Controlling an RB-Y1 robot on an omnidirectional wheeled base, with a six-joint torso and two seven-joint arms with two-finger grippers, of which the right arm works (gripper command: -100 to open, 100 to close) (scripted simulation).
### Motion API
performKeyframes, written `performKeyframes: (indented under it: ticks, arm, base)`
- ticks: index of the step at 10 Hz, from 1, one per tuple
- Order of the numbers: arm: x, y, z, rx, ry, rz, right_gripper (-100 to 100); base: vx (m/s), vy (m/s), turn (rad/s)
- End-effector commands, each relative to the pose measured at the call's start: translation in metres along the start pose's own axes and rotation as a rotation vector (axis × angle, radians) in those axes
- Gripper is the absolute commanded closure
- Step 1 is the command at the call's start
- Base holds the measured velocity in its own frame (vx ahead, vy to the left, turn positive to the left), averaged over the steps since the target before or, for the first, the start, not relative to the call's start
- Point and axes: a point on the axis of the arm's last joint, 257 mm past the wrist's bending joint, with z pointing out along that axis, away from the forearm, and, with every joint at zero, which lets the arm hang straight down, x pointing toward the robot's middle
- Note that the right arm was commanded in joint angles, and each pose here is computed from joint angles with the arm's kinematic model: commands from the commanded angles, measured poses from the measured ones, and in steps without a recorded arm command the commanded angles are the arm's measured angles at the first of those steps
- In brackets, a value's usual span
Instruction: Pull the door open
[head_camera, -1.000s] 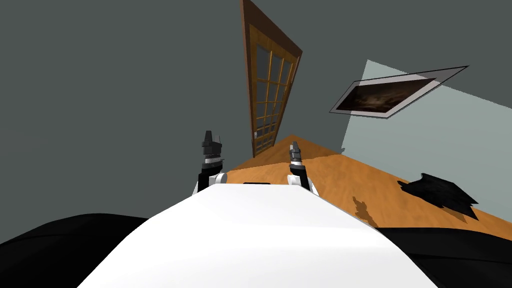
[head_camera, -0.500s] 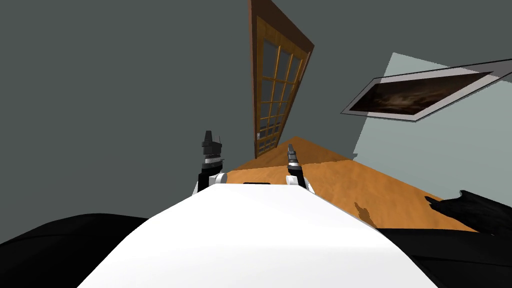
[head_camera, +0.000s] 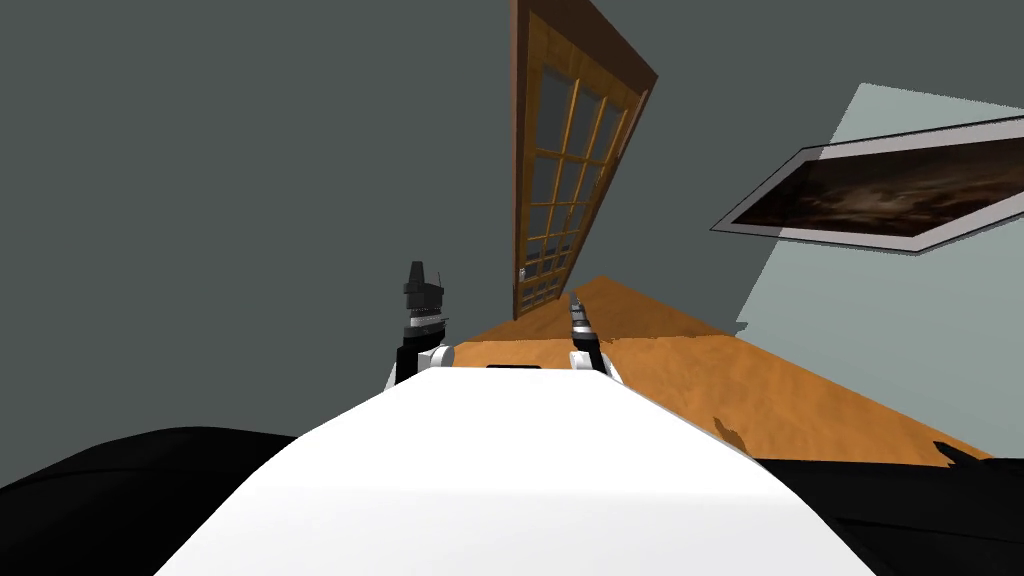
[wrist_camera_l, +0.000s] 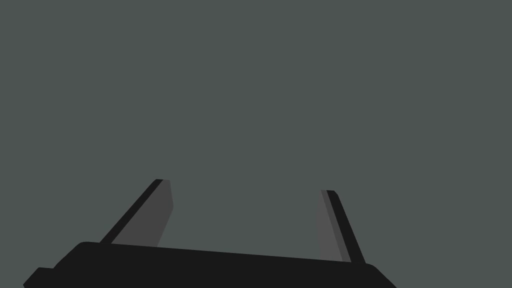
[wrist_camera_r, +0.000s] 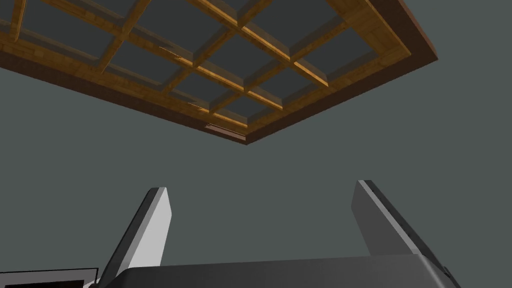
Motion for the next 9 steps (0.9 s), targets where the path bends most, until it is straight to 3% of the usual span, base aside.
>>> performKeyframes:
  ticks: [1,9]
  arm:
    - [0.004,-0.007,-0.0022,0.007,0.007,-0.019,-100]
    - [0.042,-0.059,-0.0179,0.061,0.095,-0.230,-100]
  base:
    - [0.057,-0.019,0.046]
    - [0.089,-0.021,0.132]
